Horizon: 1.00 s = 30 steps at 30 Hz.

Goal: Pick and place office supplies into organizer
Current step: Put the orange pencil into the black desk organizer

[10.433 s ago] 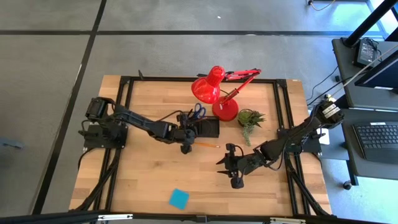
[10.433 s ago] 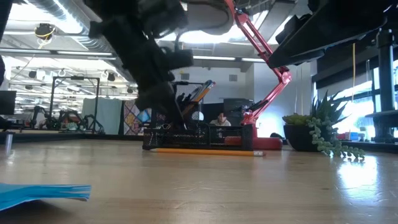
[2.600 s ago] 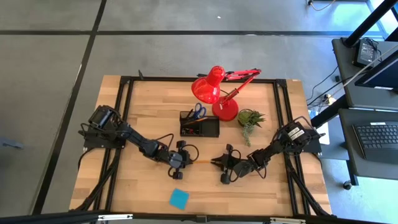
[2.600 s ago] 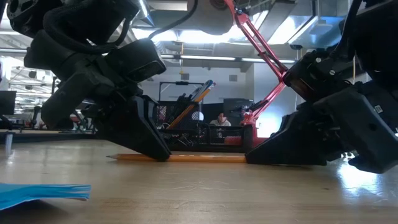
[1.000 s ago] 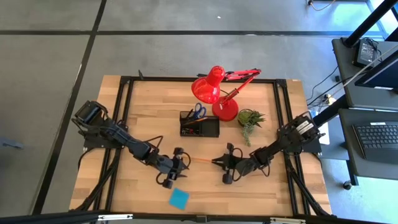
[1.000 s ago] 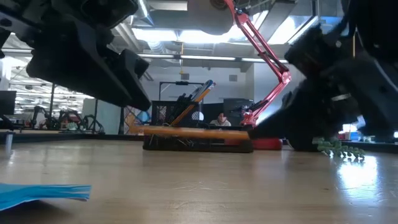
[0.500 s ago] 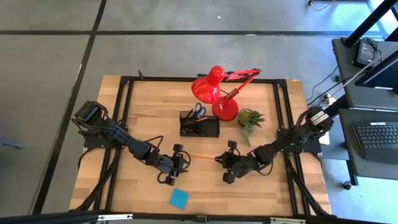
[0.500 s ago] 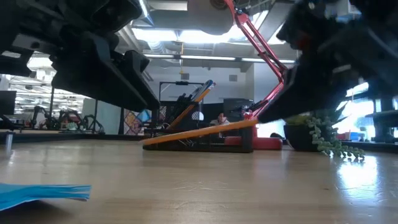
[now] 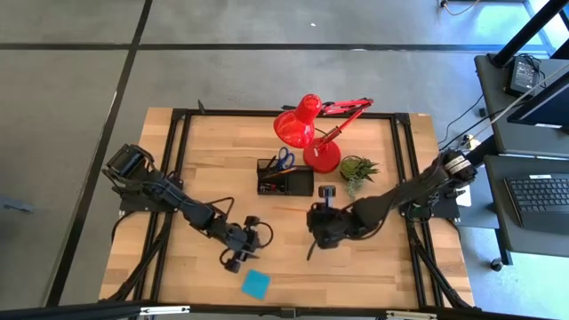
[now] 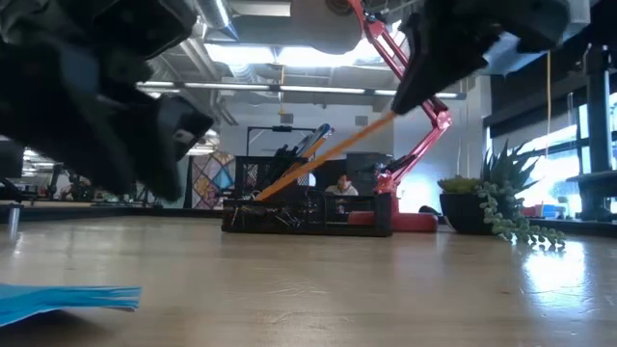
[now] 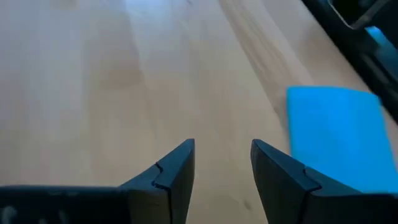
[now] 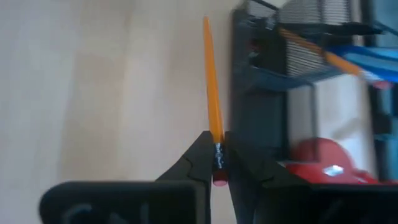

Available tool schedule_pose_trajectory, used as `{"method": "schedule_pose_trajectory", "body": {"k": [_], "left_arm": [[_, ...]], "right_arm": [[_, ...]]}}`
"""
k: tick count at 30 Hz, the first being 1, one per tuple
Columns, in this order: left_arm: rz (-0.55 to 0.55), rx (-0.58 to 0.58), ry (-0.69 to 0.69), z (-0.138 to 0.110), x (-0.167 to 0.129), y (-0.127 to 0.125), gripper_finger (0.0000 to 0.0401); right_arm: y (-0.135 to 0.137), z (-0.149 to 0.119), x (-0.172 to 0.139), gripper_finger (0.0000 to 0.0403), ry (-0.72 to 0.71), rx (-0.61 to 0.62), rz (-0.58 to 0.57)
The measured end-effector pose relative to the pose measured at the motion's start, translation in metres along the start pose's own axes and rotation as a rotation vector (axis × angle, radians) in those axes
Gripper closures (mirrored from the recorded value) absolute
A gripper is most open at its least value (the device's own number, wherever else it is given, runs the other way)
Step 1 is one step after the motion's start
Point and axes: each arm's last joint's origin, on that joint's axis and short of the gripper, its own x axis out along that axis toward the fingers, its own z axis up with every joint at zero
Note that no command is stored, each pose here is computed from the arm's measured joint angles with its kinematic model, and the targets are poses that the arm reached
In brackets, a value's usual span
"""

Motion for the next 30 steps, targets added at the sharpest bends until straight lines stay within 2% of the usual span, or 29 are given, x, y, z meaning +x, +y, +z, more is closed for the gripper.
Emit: {"method": "schedule_pose_trajectory", "body": {"k": [9, 17, 22, 30], "left_arm": [[-0.023, 0.012, 0.142, -0.015, -0.002, -0.008, 0.0263], [-0.031, 0.019, 0.155, -0.017, -0.003, -0.012, 0.0271], [-0.030, 0.019, 0.163, -0.018, -0.003, -0.012, 0.0272], [-0.028, 0.020, 0.168, -0.018, -0.003, -0.011, 0.0272]], "right_arm": [[-0.039, 0.025, -0.015, 0.0368, 0.044, -0.078, -0.060], [-0.073, 0.045, -0.028, 0.0368, 0.031, -0.128, -0.086], [-0.098, 0.044, -0.021, 0.0368, 0.082, -0.151, -0.111], [-0.129, 0.040, -0.007, 0.0368, 0.124, -0.135, -0.089]]}}
